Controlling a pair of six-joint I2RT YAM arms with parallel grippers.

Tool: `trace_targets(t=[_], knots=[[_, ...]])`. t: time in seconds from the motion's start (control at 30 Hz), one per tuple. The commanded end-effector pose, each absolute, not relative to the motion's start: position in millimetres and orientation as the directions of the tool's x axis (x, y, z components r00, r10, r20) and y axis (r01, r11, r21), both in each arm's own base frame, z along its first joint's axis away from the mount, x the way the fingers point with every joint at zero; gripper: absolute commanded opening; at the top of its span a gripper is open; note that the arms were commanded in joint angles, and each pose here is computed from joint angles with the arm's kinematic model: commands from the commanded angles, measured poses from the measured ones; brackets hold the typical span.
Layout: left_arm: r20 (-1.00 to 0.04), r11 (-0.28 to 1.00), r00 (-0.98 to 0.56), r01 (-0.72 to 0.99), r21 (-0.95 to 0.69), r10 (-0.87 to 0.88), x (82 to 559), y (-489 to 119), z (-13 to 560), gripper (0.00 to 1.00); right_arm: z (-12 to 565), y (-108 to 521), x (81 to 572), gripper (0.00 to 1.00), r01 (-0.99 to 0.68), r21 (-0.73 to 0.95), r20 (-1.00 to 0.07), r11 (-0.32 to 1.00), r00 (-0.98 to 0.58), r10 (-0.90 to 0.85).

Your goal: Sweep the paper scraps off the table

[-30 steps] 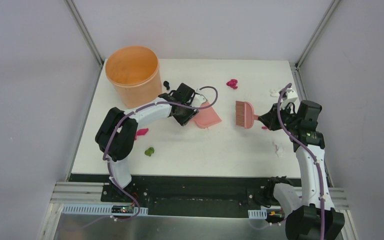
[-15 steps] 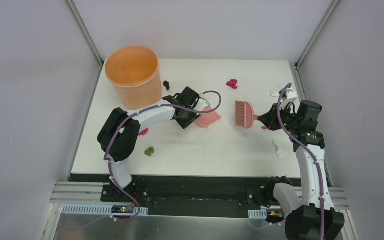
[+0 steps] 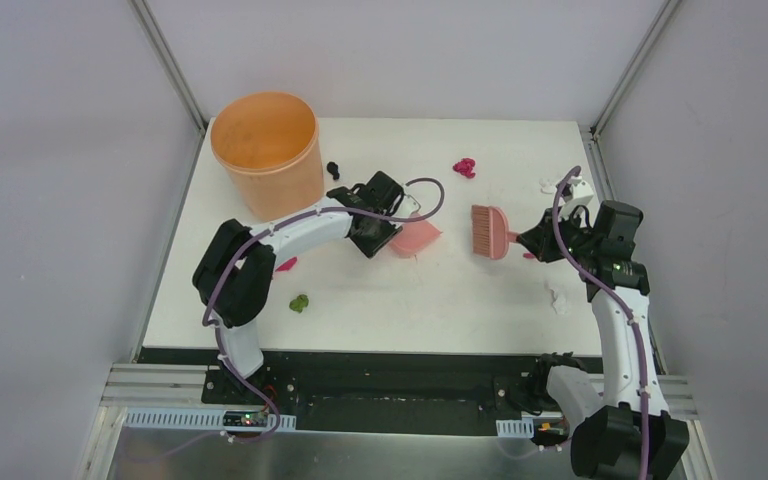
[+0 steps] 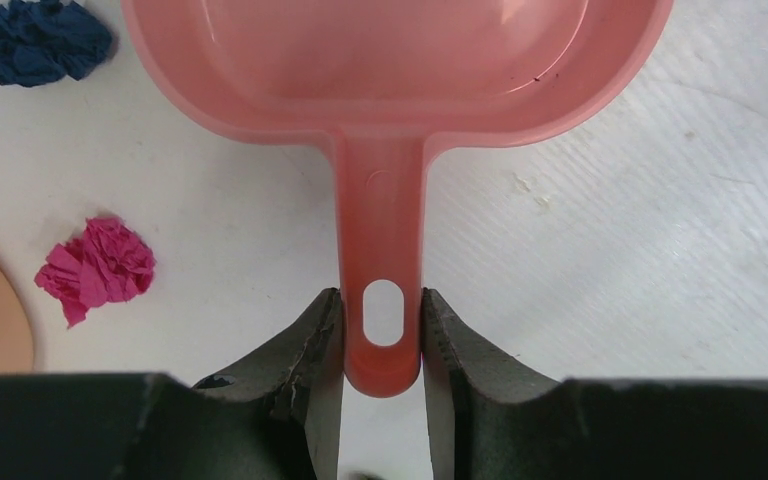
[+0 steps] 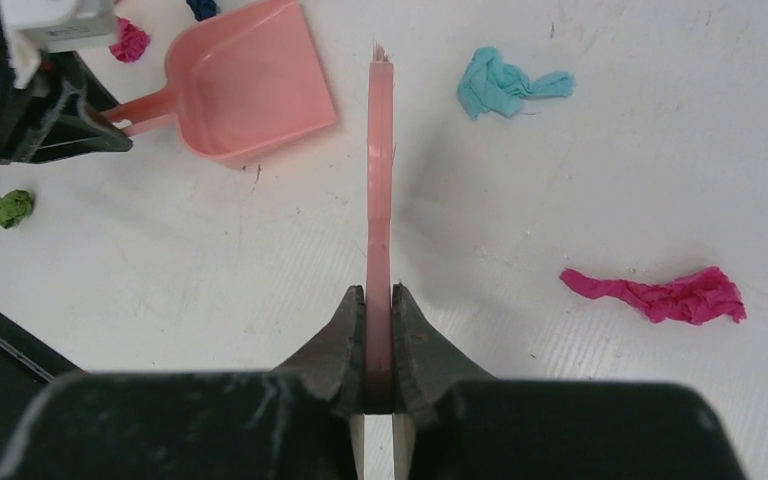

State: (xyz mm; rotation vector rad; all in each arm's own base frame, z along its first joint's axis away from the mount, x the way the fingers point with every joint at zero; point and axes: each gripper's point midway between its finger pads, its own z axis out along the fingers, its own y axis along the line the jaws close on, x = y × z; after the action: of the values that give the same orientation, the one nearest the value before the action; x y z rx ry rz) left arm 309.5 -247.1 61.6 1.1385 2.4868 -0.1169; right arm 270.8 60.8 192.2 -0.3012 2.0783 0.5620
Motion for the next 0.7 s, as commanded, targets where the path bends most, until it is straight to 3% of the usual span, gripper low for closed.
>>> trace_targets(t=[0.0,0.23,0.47,0.67], knots=[[-0.504,0.638,-0.522,0.766,0.079,0.688,291.2,-272.8,112.4,0.00,201.7,47.3,278.5,0.00,-0.409,0.201,-0.864,0.890,-0.502,-0.036],[-0.469,0.474,-0.378,0.875,0.101,0.798,231.9,-301.8,111.4,0.00,243.0,3.2,283.7,0.00,-0.338,-0.049,-0.824,0.940,-0.518,-0.230],[-0.385,0.321,-0.303,0.947,-0.019,0.872,172.5,-329.5,96.7,0.00,254.1,-58.3,306.2,0.00,-0.236,-0.252,-0.664,0.938,-0.664,-0.345],[-0.363,0.276,-0.248,0.961,0.027,0.898,160.1,-328.2,94.3,0.00,239.6,-103.4,340.3,0.00,-0.164,-0.378,-0.542,0.911,-0.759,-0.361]])
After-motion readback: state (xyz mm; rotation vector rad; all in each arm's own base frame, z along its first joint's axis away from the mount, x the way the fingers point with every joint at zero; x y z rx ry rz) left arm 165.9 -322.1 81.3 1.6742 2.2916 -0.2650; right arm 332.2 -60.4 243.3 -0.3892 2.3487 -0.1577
